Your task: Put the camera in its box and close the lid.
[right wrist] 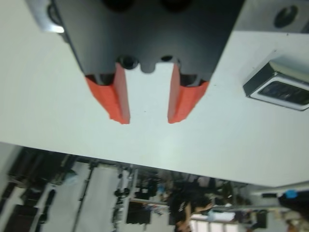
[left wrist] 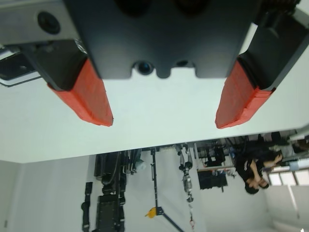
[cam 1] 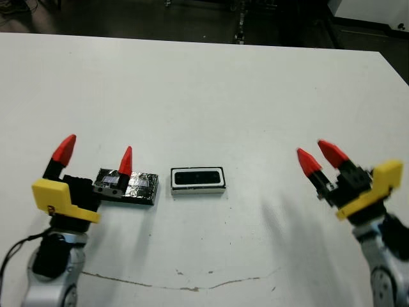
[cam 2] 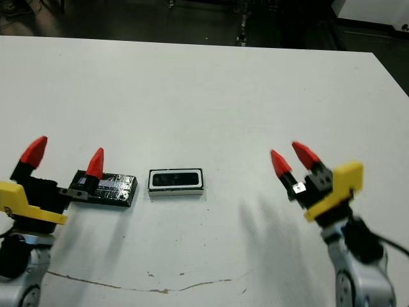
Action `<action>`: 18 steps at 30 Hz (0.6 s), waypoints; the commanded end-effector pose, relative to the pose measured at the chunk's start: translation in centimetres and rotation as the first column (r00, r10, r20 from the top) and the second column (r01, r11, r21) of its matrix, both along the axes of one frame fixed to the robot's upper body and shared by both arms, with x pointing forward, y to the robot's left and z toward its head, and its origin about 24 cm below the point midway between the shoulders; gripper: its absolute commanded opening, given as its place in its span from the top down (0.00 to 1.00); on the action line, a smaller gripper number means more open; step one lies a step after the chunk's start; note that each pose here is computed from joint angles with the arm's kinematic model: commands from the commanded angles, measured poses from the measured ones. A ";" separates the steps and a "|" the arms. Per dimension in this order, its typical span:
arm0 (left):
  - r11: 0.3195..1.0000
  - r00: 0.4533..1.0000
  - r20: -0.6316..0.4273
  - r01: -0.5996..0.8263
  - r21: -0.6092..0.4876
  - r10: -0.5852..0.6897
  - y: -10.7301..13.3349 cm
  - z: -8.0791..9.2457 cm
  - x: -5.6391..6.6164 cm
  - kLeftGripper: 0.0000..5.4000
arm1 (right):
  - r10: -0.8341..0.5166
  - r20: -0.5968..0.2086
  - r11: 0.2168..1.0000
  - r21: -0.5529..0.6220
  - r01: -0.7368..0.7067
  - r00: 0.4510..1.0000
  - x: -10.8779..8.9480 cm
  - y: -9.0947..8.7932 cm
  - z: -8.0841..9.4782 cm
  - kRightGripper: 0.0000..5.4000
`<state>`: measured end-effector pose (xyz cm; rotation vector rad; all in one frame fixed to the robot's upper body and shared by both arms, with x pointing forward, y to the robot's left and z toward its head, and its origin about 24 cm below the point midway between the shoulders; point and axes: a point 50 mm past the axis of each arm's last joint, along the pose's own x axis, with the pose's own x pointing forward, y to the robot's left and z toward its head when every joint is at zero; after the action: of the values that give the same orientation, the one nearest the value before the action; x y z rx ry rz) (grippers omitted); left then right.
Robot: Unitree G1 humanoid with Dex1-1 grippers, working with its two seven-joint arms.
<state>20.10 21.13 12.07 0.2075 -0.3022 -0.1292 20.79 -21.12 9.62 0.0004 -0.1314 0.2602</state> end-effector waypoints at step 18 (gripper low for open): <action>0.680 0.729 -0.441 0.670 0.298 -0.524 4.2 7.0 4.2 0.00 | -0.090 -0.036 0.989 0.112 0.094 0.995 -0.5 1.9 -2.5 1.00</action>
<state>23.59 24.76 18.53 0.5183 -0.0570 -0.8304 20.37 -18.88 7.28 0.1200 -0.1163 0.1726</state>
